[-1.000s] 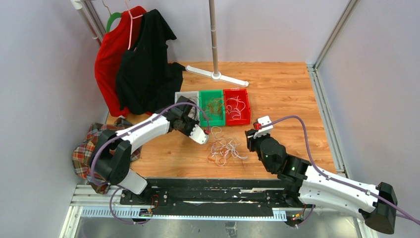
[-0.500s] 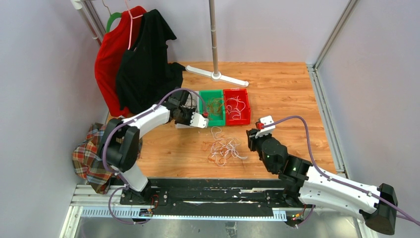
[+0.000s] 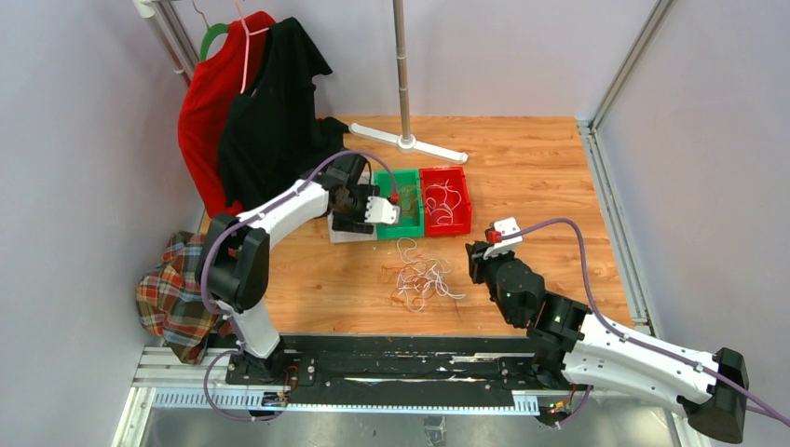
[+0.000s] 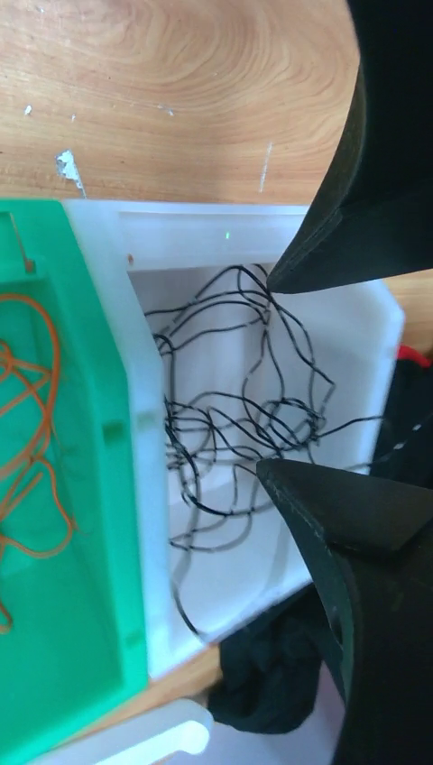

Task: Untangle the cables
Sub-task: Adjust the cable in the bin.

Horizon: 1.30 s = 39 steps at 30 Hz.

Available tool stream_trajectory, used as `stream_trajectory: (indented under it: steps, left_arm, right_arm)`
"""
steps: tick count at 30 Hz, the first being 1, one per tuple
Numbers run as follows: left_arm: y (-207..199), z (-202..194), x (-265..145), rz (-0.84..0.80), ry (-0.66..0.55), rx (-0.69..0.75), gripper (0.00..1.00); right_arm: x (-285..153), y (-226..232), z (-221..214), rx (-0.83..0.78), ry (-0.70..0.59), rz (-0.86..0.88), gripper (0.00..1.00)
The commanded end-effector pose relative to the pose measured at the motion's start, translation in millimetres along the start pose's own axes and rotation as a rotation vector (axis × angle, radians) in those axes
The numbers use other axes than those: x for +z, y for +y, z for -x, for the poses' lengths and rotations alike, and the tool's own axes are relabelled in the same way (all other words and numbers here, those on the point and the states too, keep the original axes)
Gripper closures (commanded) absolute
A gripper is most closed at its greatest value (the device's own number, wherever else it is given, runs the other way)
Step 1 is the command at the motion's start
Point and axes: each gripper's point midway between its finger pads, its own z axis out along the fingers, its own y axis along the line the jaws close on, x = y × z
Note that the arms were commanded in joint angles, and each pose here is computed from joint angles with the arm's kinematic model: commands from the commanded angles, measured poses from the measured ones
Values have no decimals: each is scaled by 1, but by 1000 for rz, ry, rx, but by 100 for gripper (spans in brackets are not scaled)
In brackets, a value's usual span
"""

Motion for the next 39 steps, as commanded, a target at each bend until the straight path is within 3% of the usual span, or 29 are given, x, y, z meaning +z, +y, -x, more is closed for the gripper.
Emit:
stream_trajectory:
  steps: [1, 7, 13, 18, 23, 28, 33, 39]
  left_arm:
    - [-12, 5, -48, -110, 3, -88, 27]
    - [-12, 23, -94, -136, -81, -145, 24]
    - [-23, 26, -108, -160, -96, -145, 20]
    - [-6, 17, -125, -126, -100, -291, 21]
    - [39, -20, -141, 2, -95, -513, 25]
    - [63, -39, -123, 112, -87, -673, 29]
    - [57, -26, -98, 53, -182, -676, 32]
    - [79, -51, -72, 183, -117, -679, 43]
  right_arm:
    - [0, -11, 1, 2, -6, -44, 76]
    - [1, -10, 3, 2, -14, -41, 75]
    - [0, -9, 6, 4, -18, -33, 75]
    - [0, -9, 6, 4, -20, -32, 75]
    - [0, -9, 5, -1, -17, -31, 75]
    - [2, -6, 3, -2, -11, -25, 75]
    - [4, -5, 2, -6, -6, -28, 76]
    - [5, -5, 3, -12, -4, -30, 76]
